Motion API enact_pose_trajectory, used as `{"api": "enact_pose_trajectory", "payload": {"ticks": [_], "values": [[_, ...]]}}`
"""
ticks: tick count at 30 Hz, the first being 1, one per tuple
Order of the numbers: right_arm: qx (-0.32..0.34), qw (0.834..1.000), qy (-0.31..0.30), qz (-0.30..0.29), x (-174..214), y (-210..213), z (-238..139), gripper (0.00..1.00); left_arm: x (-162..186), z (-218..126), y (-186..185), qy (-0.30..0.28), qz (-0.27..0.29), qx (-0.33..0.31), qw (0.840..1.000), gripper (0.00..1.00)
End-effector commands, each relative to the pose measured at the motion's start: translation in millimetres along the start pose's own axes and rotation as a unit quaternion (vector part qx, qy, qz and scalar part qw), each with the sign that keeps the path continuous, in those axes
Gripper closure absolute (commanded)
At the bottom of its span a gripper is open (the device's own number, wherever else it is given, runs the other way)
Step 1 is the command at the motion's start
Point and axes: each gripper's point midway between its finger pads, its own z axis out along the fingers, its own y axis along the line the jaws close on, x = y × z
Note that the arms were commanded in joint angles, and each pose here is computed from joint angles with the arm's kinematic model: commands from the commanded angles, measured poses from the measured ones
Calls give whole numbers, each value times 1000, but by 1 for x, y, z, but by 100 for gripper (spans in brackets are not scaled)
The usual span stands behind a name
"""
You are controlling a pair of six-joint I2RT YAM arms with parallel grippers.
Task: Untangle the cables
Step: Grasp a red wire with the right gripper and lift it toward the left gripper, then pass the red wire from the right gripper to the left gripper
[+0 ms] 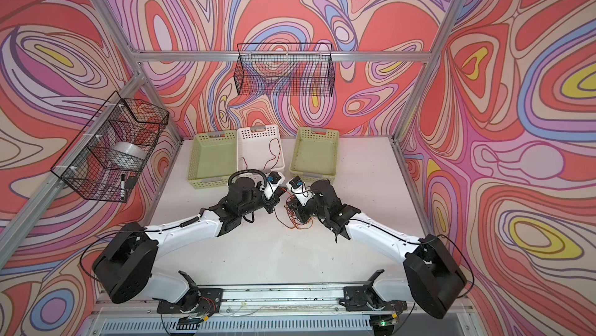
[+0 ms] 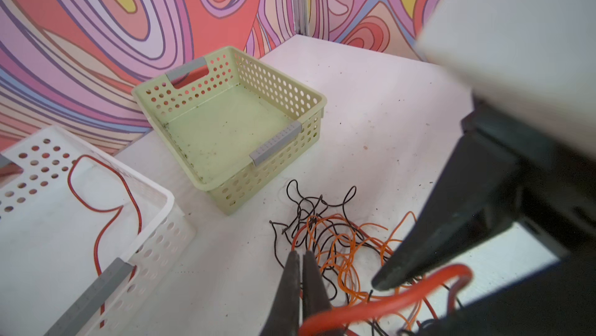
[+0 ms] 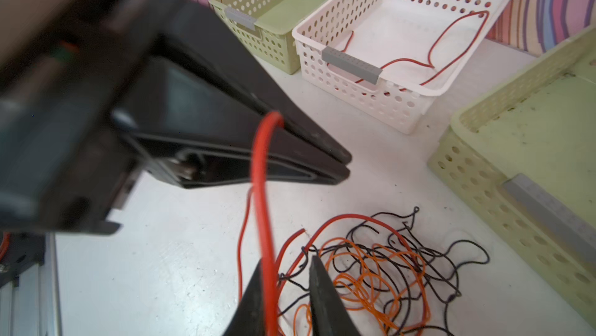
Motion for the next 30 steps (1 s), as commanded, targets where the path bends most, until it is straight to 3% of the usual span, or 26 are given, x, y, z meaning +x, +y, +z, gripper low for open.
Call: {"api": "enact_pose_trajectory", "payload": {"ticks": [1,10,24,30], "values": [[20,998,-36,56,-4,-8,4,71,-54,-16,-6,-53,7,4,999,100],[34,985,-49,164,17,-22,28,74,-132,-43,-8,-98,1,10,995,100],[60,973,1,223,70,-35,54,78,-252,-86,-1,-160,9,8,987,100],[62,971,17,230,84,-36,60,82,-286,-102,11,-180,20,-22,983,100]]}}
